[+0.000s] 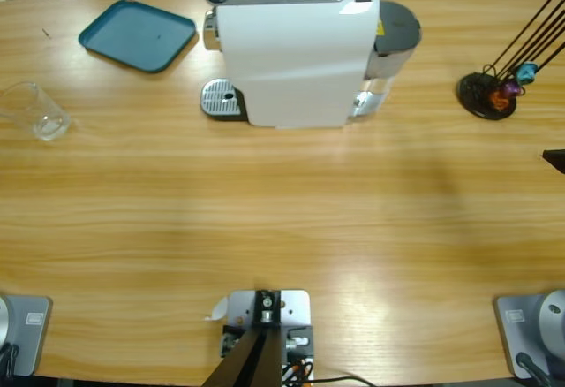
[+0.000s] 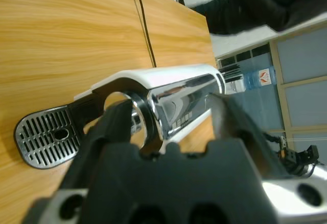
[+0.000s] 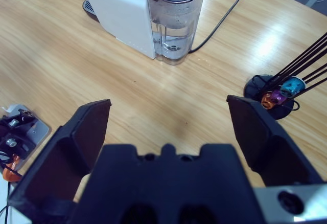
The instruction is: Pour coffee
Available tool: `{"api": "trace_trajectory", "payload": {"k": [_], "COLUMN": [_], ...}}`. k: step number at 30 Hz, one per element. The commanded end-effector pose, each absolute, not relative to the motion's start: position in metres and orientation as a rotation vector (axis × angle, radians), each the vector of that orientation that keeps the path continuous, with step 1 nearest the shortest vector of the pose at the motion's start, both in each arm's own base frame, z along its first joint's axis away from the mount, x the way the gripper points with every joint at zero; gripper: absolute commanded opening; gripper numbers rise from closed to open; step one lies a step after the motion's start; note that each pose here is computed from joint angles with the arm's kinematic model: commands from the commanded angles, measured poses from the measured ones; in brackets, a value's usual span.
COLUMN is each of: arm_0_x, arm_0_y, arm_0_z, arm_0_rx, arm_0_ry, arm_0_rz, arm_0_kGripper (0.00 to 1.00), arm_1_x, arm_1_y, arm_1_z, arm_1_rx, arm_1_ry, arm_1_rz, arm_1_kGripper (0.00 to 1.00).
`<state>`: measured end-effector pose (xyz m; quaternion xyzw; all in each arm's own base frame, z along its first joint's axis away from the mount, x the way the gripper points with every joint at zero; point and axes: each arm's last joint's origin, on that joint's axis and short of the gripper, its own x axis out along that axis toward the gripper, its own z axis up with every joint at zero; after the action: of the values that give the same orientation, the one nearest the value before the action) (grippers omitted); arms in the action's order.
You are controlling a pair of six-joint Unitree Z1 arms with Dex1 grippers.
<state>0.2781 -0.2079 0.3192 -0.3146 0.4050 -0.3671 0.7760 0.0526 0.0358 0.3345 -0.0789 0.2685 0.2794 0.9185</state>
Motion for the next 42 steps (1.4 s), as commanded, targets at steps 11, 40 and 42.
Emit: {"api": "trace_trajectory", "payload": {"k": [11,40,42], "arm_0_x": [0.270,0.250,0.239], "arm_0_y": [-0.216,-0.242,-0.239], "arm_0_z": [0.298,0.420,0.420], "arm_0_rx": [-0.692,-0.625,-0.443], "arm_0_ry": [0.971,0.608,0.542], "arm_0_rz": [-0.795,-1.112,-1.095], "arm_0_kGripper": [0.000,0.000,0.000], "arm_1_x": [0.051,0.056,0.065], "arm_1_y": [0.036,0.039,0.043], "arm_1_z": [0.326,0.325,0.324], "arm_1_rx": [-0.165,-0.175,-0.196], "arm_1_ry": [0.572,0.594,0.635], "arm_1_rz": [0.584,0.568,0.540], "arm_1_kGripper": [1.000,1.000,1.000]}}
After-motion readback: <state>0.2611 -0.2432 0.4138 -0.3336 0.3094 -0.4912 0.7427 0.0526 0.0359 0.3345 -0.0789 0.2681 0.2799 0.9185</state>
